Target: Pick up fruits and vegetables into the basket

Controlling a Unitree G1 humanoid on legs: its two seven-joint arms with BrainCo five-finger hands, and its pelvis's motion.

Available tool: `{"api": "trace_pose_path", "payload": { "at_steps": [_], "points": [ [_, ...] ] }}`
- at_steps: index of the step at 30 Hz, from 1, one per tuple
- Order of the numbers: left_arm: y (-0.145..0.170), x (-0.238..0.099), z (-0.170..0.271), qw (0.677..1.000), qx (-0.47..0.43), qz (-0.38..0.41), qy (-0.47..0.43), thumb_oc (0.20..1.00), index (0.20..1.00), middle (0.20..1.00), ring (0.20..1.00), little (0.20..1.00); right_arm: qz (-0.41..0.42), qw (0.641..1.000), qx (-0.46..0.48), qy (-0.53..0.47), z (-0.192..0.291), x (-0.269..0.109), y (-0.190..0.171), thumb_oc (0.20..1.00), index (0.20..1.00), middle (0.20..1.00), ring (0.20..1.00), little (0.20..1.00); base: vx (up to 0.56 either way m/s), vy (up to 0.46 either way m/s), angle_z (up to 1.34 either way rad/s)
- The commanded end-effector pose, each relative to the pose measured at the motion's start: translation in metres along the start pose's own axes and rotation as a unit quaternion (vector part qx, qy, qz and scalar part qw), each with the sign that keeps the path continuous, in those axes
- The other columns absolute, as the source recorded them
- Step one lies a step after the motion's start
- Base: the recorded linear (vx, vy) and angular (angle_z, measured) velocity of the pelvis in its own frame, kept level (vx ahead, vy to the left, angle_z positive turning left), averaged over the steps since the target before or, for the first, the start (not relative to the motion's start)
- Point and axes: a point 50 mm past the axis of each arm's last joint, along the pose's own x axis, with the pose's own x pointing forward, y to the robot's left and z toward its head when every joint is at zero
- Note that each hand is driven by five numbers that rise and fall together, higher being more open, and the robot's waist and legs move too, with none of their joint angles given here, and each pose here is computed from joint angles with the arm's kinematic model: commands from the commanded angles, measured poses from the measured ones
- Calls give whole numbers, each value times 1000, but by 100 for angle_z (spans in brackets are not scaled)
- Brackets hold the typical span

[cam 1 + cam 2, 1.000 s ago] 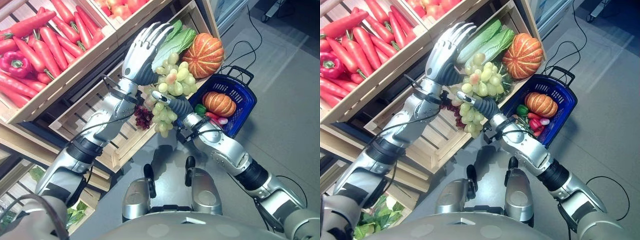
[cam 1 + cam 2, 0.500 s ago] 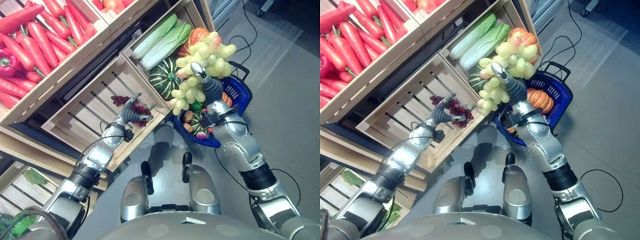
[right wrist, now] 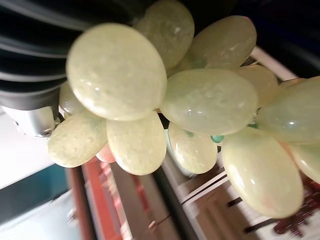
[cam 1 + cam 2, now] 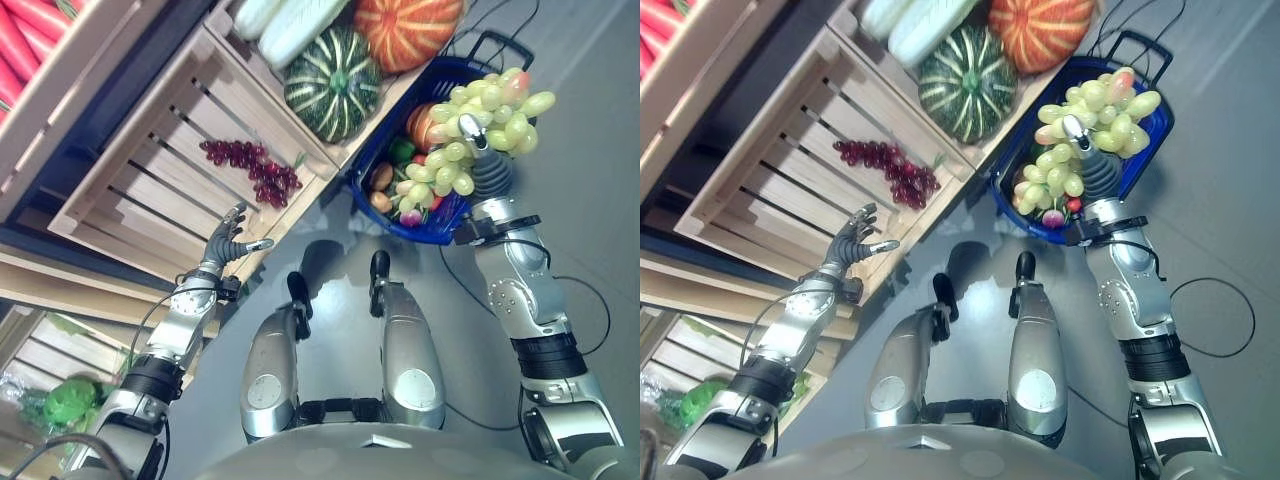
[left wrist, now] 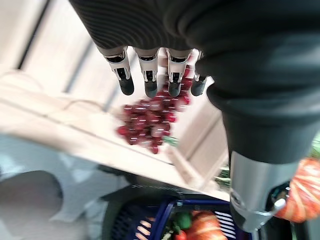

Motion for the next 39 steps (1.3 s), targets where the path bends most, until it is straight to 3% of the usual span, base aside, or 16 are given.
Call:
{"api": "trace_pose_path", "payload": {
  "at_steps": [1, 9, 17, 28, 34, 35, 36, 37, 39],
  "points": [
    [16, -12, 13, 997, -31, 28, -66, 1000, 1000, 1000, 1000, 1000, -11, 999, 14, -47, 22, 9, -8, 200, 200, 200, 200, 200, -37, -107, 7],
    [23, -9, 42, 989, -16, 40, -143, 1000, 1000, 1000, 1000, 1000, -95, 995, 37, 12, 21, 28, -67, 200, 200, 200, 200, 200, -20, -92, 15],
    [38, -14, 109, 950, 18, 64, -306, 1000, 1000, 1000, 1000, 1000, -183, 981, 54, 42, 40, 36, -119, 200, 200, 200, 200, 200, -5, -138, 25],
    [39, -14, 141, 917, 64, 93, -382, 1000, 1000, 1000, 1000, 1000, -279, 937, 197, 73, 38, 36, -148, 200, 200, 200, 200, 200, 1, -92, 7],
    [39, -16, 164, 867, 192, 134, -441, 1000, 1000, 1000, 1000, 1000, -320, 905, 260, 106, 21, 27, -153, 200, 200, 200, 200, 200, -7, -65, 3],
    [40, -15, 169, 851, 224, 152, -450, 1000, 1000, 1000, 1000, 1000, -332, 897, 268, 114, 16, 24, -155, 448, 448, 448, 448, 448, -11, -38, 1],
    [43, -14, 175, 836, 252, 172, -455, 1000, 1000, 1000, 1000, 1000, -358, 885, 271, 125, 12, 20, -158, 1000, 1000, 1000, 1000, 1000, -13, -35, 1],
    [45, -13, 178, 828, 270, 183, -457, 1000, 1000, 1000, 1000, 1000, -369, 879, 271, 131, 10, 18, -159, 1000, 1000, 1000, 1000, 1000, 0, 0, 0],
    [52, -10, 193, 771, 354, 242, -471, 1000, 1000, 1000, 1000, 1000, -388, 877, 237, 155, 5, 13, -163, 1000, 1000, 1000, 1000, 1000, 0, 0, 0]
  ]
}}
